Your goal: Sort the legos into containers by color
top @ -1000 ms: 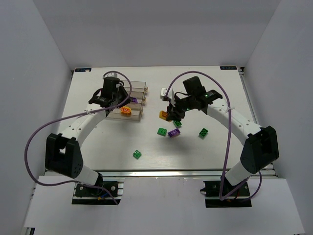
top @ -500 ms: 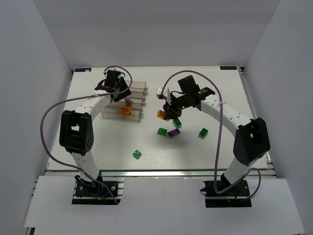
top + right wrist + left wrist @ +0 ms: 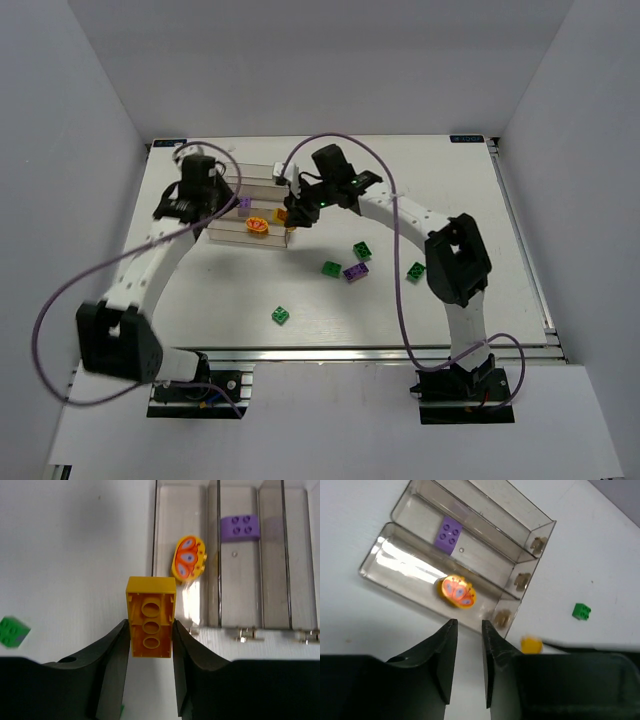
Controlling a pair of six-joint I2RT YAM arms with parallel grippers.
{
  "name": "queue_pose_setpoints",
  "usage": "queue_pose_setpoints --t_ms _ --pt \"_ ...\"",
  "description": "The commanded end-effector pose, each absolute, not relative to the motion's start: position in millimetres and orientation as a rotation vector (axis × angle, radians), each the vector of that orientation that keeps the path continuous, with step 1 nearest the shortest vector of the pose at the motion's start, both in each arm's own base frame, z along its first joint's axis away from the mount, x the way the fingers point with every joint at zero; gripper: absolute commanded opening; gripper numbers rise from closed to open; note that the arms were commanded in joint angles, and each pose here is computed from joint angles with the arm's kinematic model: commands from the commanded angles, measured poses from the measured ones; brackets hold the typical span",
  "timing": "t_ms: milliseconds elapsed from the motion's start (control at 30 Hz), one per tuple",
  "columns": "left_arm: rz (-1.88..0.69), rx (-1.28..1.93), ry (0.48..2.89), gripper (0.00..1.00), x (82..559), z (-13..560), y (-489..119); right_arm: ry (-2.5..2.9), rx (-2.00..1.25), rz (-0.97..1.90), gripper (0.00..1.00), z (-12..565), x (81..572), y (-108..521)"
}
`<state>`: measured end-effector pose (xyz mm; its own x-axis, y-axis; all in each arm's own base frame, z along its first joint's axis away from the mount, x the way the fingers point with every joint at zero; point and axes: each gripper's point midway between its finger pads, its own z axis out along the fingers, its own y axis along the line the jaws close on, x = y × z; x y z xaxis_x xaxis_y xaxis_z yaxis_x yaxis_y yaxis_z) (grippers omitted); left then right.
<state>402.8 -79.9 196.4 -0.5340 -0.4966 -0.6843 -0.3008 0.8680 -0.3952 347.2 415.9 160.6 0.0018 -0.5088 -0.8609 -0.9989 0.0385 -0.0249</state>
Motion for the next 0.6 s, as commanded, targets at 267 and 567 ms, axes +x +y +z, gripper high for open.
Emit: queue_pose_setpoints --t_ms 267,567 --pt "-0.546 -0.596 2.142 0.71 260 199 -86 1.537 -1.306 0.755 0.05 168 416 493" --pt "-0.976 -0.351 2.151 0.76 223 186 -144 1.565 -1.338 0.745 0.59 152 410 484"
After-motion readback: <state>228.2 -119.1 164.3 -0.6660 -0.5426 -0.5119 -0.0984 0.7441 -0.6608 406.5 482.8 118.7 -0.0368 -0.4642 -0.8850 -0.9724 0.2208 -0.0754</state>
